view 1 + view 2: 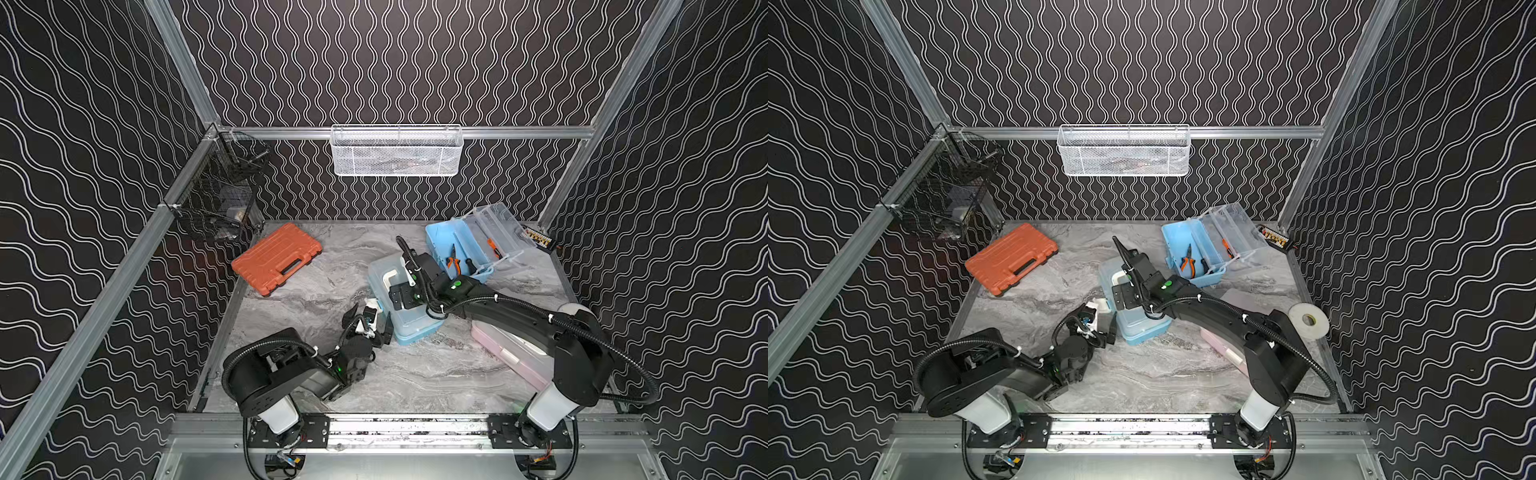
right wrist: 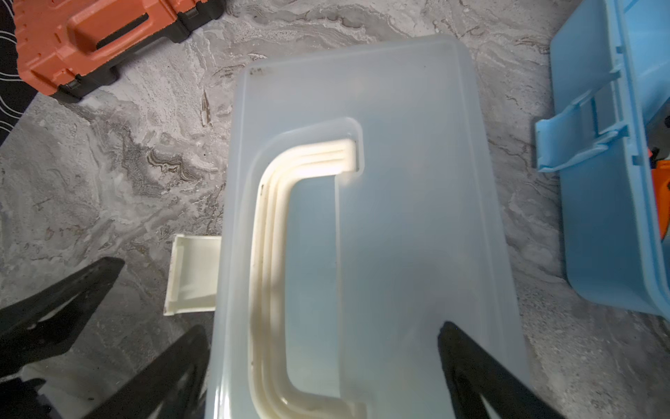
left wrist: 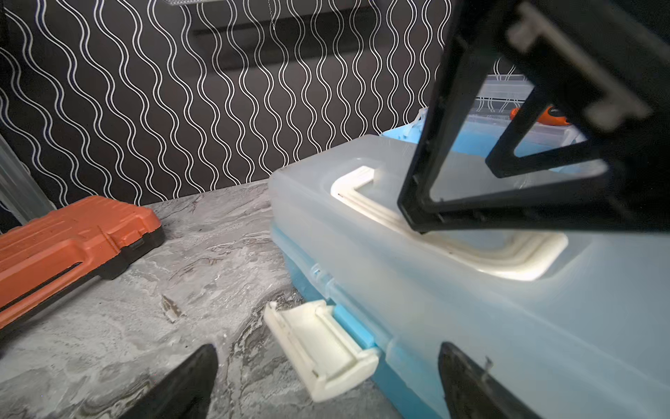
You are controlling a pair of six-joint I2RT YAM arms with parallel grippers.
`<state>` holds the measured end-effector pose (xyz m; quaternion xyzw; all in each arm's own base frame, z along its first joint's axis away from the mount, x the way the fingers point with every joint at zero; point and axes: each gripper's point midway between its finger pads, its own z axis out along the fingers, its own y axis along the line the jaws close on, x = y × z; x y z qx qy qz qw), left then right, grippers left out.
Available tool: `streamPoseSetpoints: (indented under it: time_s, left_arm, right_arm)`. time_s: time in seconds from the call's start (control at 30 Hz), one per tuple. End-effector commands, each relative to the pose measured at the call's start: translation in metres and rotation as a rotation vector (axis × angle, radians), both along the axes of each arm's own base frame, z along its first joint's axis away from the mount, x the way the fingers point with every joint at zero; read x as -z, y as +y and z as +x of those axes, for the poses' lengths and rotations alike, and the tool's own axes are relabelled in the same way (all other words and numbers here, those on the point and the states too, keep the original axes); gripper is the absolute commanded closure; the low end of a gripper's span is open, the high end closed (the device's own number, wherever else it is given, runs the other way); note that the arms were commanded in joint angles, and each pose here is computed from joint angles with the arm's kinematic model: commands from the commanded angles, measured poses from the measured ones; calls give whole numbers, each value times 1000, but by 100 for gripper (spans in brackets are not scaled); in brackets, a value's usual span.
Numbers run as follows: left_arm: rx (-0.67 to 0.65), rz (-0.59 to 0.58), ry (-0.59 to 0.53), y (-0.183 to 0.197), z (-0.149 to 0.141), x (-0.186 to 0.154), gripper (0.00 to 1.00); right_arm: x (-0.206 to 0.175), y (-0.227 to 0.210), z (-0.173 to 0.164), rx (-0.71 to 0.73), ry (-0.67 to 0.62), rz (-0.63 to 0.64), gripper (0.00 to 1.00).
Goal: Close toolboxes
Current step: Fasten the toolbox latch on the toolbox.
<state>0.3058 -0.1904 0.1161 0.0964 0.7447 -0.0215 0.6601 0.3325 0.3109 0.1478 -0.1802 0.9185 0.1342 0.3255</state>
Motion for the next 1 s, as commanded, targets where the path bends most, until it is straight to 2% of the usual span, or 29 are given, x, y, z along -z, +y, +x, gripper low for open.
streamPoseSetpoints:
  time_s: [0.0,0.4,0.83,0.97]
  left_arm:
    - [126,-20,-3,-24,0,-8,1]
    - [234,-76,36,-36,0,-20,1]
    - [217,-194,84,-16,7,-50,1]
    - [141,-249,113,3,12,-58,1]
  right_arm:
    - [40,-25,-40,0,220,-110,1]
    - [42,-25,-42,-2,228,-113,1]
    - [43,-24,-41,-4,231,-114,1]
    - [43,-23,-40,-6,232,-115,1]
